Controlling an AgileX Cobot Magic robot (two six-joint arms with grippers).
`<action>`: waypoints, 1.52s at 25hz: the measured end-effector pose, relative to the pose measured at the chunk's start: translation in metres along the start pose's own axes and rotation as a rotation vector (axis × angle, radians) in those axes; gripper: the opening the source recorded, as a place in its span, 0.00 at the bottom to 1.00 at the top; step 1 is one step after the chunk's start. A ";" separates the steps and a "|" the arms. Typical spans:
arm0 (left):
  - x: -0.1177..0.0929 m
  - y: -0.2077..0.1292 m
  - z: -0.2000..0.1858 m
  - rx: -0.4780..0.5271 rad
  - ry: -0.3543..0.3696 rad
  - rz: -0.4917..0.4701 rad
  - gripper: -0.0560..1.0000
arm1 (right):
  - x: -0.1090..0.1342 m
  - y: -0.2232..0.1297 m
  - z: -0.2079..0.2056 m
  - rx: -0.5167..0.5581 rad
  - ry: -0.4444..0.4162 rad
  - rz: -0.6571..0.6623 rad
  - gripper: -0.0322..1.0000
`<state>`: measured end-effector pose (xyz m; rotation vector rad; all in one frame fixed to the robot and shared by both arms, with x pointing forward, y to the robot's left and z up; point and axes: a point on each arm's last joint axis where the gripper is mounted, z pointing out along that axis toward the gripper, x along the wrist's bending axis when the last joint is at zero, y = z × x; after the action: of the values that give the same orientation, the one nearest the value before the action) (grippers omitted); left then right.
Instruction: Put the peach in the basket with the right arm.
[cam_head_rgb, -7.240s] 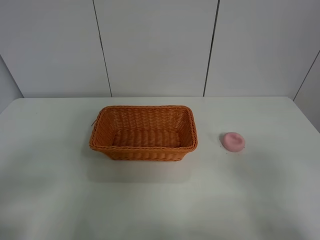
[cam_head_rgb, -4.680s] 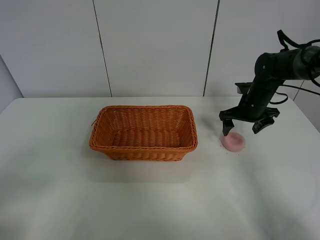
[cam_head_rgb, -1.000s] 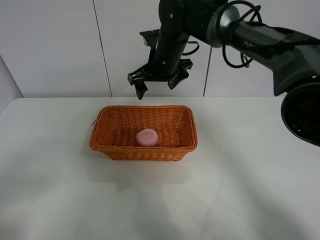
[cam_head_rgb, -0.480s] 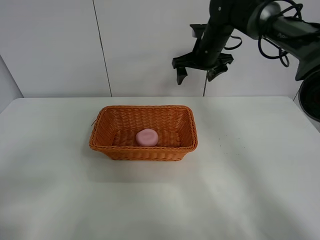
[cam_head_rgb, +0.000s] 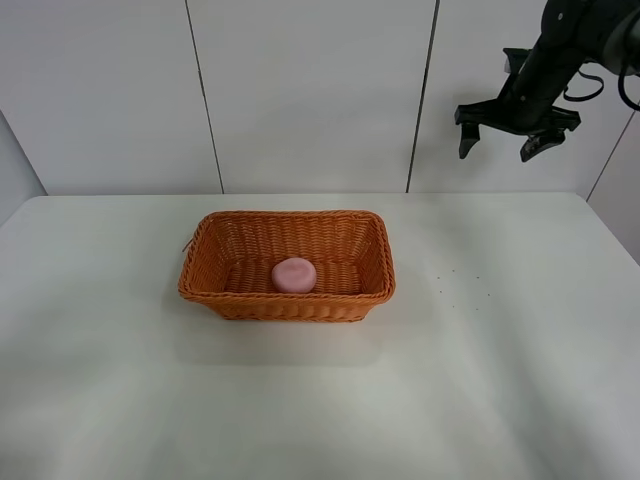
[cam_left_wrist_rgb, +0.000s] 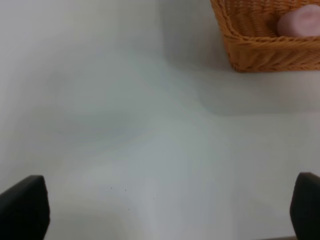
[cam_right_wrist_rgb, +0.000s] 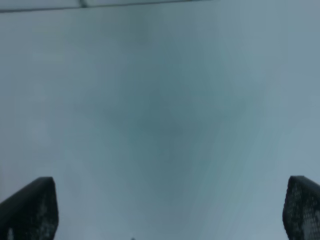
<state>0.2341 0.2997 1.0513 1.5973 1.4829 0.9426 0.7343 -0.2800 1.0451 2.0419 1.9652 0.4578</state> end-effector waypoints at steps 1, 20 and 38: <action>0.000 0.000 0.000 0.000 0.000 0.000 0.99 | -0.004 0.000 0.000 0.000 -0.003 0.007 0.70; 0.000 0.000 0.000 0.000 0.000 0.000 0.99 | -0.007 -0.102 -0.131 0.025 0.016 -0.004 0.70; 0.000 0.000 0.000 0.000 0.000 0.000 0.99 | -0.027 -0.377 -0.187 -0.229 0.017 -0.023 0.70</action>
<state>0.2341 0.2997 1.0513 1.5973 1.4829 0.9426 0.3135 -0.2950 1.0622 1.8773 1.8481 0.6640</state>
